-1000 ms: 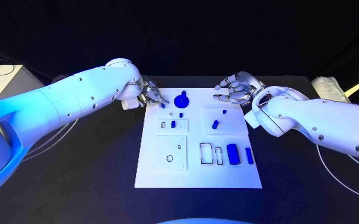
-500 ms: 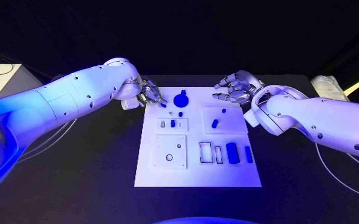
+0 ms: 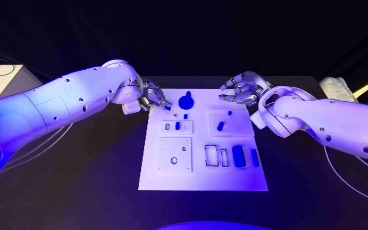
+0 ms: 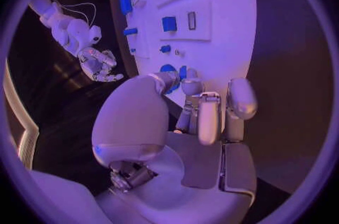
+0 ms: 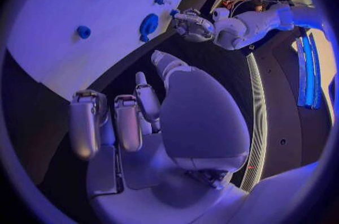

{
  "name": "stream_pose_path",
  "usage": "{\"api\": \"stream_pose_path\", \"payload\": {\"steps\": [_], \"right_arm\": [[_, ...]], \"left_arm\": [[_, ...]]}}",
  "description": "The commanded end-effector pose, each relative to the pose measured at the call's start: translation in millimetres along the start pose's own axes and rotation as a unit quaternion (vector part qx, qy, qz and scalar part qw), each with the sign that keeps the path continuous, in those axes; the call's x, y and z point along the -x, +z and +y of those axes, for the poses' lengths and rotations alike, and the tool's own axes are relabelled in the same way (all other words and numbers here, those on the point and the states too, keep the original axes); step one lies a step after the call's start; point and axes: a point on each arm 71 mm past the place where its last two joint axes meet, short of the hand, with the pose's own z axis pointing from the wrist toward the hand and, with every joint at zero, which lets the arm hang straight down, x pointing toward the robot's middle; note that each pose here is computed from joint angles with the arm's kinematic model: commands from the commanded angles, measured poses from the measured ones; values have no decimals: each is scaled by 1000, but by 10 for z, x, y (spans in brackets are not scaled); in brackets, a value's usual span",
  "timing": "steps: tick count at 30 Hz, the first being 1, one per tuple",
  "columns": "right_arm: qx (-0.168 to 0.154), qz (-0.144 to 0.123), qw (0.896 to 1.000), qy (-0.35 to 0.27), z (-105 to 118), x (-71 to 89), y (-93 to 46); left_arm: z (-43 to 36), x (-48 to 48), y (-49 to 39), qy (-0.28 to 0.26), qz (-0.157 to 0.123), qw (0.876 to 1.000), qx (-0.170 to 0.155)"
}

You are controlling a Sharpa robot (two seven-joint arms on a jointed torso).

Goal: Assemble the parts on the task board

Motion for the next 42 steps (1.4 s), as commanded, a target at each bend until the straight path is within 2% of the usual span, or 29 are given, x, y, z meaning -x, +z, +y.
{"api": "stream_pose_path", "payload": {"steps": [1,6,15,26,31,42], "right_arm": [[5,5,1000,-2,-2,-8,0],[3,5,1000,-3,-19,-11,2],[1,5,1000,-4,-44,-24,3],[2,8,1000,-5,-45,-49,5],[3,9,1000,-5,-43,-55,5],[3,10,1000,-5,-37,-62,1]], "left_arm": [[0,-42,-49,-11,-6,1000,-7],[49,-124,-121,2,-13,1000,-11],[117,-325,-229,34,-22,999,-10],[118,-556,-248,62,-14,998,-2],[115,-607,-243,65,-8,998,1],[100,-654,-215,77,-13,997,4]]}}
